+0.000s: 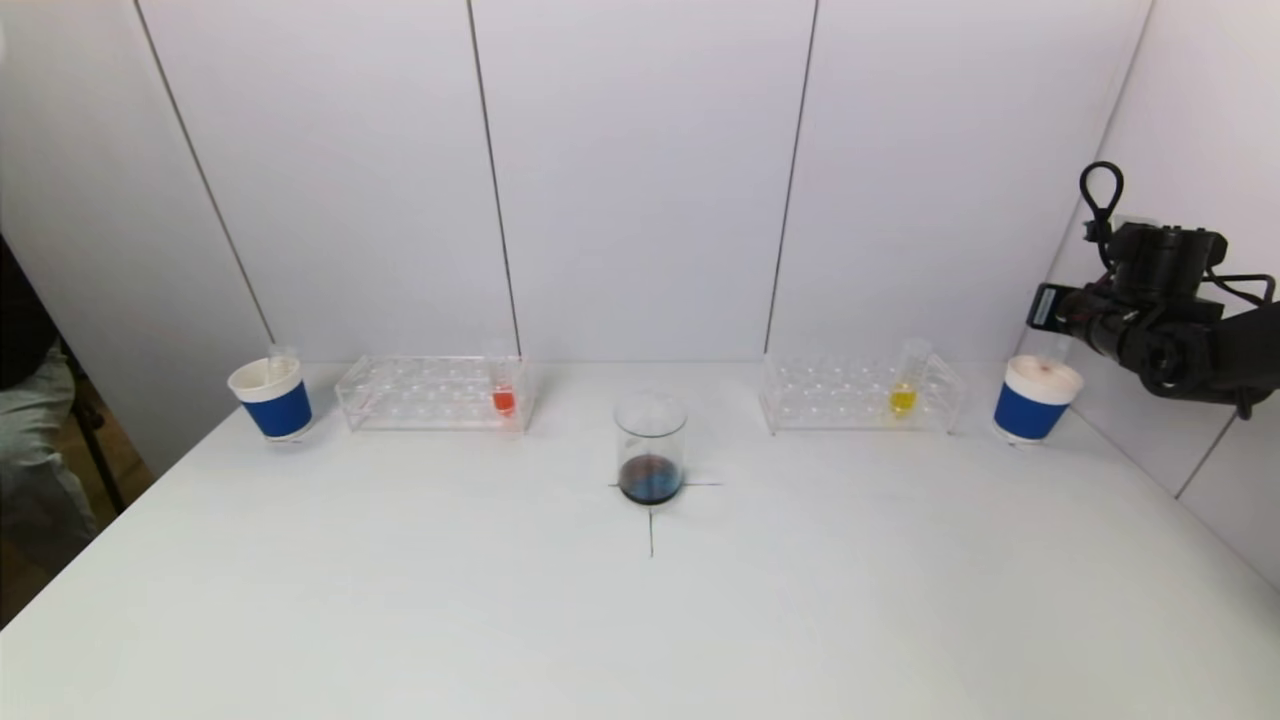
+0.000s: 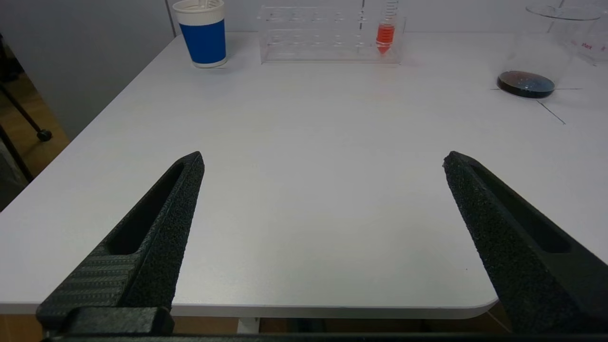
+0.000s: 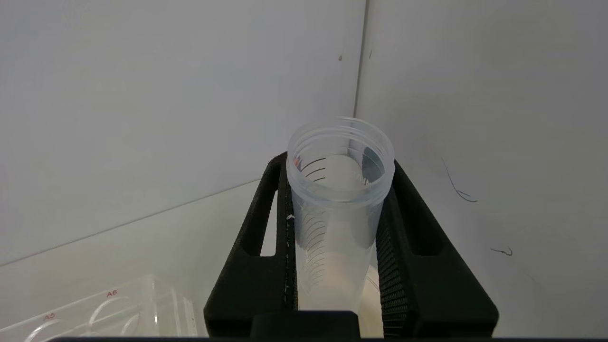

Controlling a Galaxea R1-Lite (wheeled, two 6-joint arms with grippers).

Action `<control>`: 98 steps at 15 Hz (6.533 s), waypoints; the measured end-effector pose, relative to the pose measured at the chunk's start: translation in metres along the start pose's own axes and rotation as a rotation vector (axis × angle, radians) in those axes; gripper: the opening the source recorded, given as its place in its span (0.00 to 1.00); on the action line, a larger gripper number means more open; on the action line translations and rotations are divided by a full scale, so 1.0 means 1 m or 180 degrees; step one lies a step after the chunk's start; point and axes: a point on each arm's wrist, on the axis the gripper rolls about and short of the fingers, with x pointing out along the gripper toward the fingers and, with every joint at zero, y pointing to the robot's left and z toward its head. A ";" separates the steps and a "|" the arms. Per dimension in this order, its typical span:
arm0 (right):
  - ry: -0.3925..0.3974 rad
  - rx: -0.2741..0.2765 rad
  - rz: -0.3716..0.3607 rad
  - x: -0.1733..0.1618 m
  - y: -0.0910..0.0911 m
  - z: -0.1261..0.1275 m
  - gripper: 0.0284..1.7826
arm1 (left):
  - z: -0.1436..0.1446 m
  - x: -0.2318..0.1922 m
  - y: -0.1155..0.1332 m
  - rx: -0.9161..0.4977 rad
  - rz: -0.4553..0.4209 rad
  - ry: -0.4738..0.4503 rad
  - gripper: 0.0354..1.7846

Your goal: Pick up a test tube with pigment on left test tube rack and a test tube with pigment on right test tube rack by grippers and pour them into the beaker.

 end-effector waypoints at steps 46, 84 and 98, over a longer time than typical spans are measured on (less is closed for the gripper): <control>0.0012 -0.0021 0.0147 -0.049 -0.002 -0.009 1.00 | 0.000 0.000 0.000 0.0000 0.0000 0.0000 0.99; -0.0769 -0.0399 0.1238 -0.458 -0.088 -0.168 1.00 | 0.000 0.000 0.000 0.0000 0.0000 0.0000 0.99; -0.0749 -0.0240 0.1229 -0.458 -0.088 -0.168 1.00 | 0.000 0.000 0.000 -0.0001 0.0000 0.0000 0.99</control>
